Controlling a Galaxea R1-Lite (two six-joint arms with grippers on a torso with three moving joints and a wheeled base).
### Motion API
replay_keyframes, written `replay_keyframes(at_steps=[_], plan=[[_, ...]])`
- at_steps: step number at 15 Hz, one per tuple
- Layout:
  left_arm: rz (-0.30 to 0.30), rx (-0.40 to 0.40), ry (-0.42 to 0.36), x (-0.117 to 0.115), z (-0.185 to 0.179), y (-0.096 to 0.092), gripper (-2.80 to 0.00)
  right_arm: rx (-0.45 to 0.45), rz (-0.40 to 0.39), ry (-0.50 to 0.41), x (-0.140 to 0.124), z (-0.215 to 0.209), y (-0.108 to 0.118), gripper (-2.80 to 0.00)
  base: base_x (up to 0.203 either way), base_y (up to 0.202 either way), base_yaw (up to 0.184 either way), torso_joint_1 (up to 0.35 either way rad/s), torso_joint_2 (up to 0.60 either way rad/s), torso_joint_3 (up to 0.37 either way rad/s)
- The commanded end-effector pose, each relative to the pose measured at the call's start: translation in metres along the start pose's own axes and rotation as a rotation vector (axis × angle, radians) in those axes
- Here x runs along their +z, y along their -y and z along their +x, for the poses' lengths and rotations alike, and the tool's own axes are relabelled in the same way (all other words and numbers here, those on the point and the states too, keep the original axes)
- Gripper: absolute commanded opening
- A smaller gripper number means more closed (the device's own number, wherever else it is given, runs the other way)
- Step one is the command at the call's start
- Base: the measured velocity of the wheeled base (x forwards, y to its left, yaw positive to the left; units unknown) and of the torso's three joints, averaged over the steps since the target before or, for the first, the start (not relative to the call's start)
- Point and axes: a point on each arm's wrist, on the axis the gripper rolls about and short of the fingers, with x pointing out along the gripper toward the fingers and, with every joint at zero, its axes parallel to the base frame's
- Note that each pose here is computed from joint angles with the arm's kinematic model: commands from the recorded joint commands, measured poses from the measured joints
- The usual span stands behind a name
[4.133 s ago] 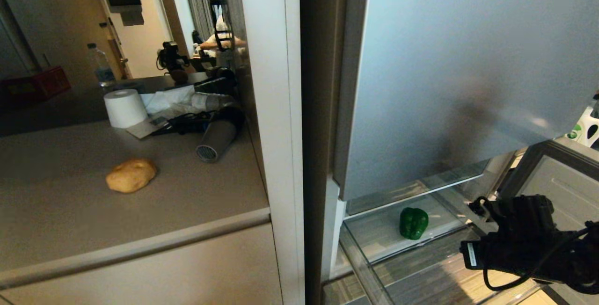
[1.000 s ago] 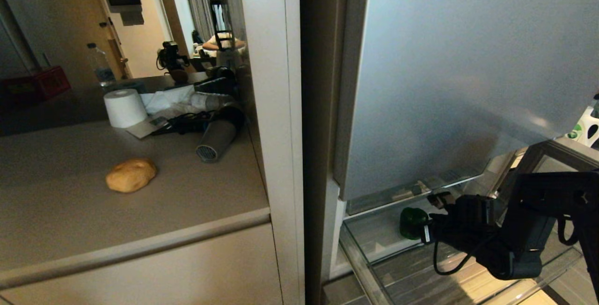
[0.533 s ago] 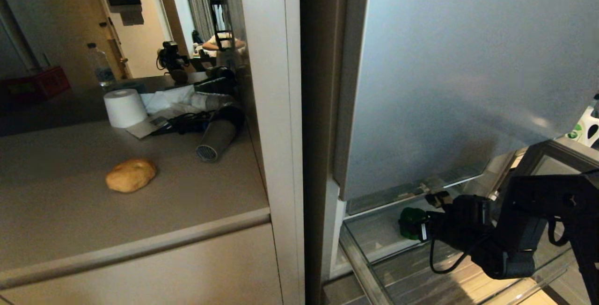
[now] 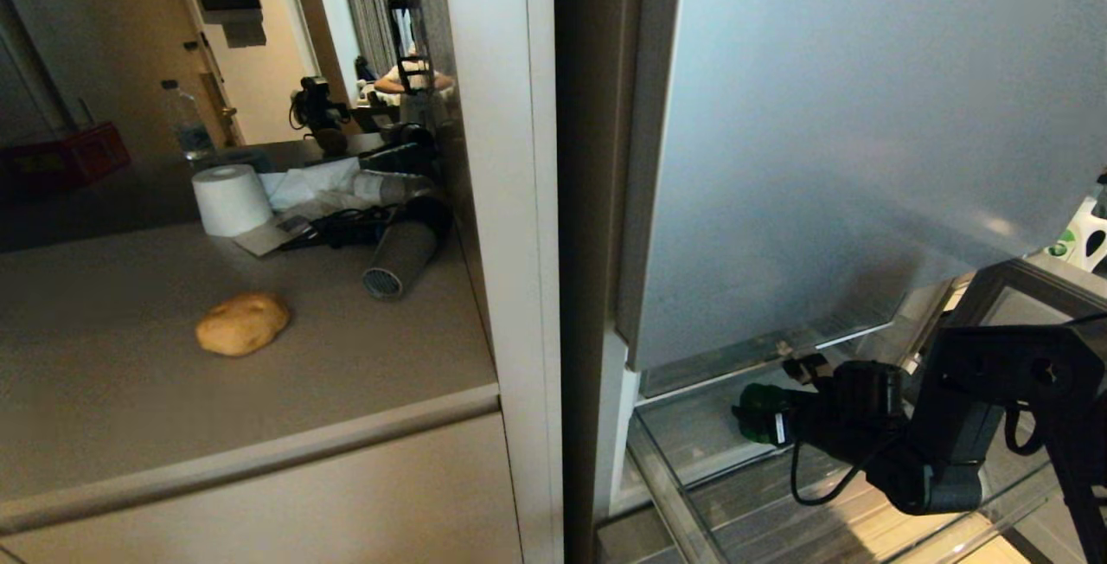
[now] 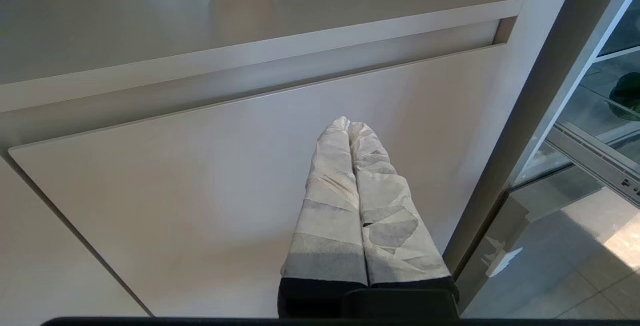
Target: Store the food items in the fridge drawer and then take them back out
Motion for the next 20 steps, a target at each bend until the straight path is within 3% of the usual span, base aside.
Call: replay_keyframes(at_steps=[1,5,6,13,20], plan=[[0.0,0.0,-0.01,-0.003,0.001,0.0,-2.8,0.003,-0.001,0.001,-0.002,0.002,0.0,0.0,0.0,0.0,0.0,0.0,0.0,0.0],[0.0,-0.001,-0.01,-0.003,0.001,0.0,-2.8,0.011,0.003,-0.011,-0.006,0.004,-0.001,0.0,0.0,0.0,0.0,0.0,0.0,0.0],[0.0,0.0,-0.01,-0.003,0.001,0.0,-2.8,0.012,0.003,-0.01,-0.006,0.004,-0.001,-2.8,0.0,0.0,0.0,0.0,0.0,0.0],[0.0,0.0,-0.01,-0.003,0.001,0.0,-2.8,0.028,0.002,-0.017,-0.006,0.0,-0.003,-2.8,0.0,0.0,0.0,0.0,0.0,0.0],[0.0,0.0,-0.01,-0.003,0.001,0.0,-2.8,0.037,0.011,-0.061,0.015,-0.076,-0.022,-2.8,0.0,0.0,0.0,0.0,0.0,0.0]])
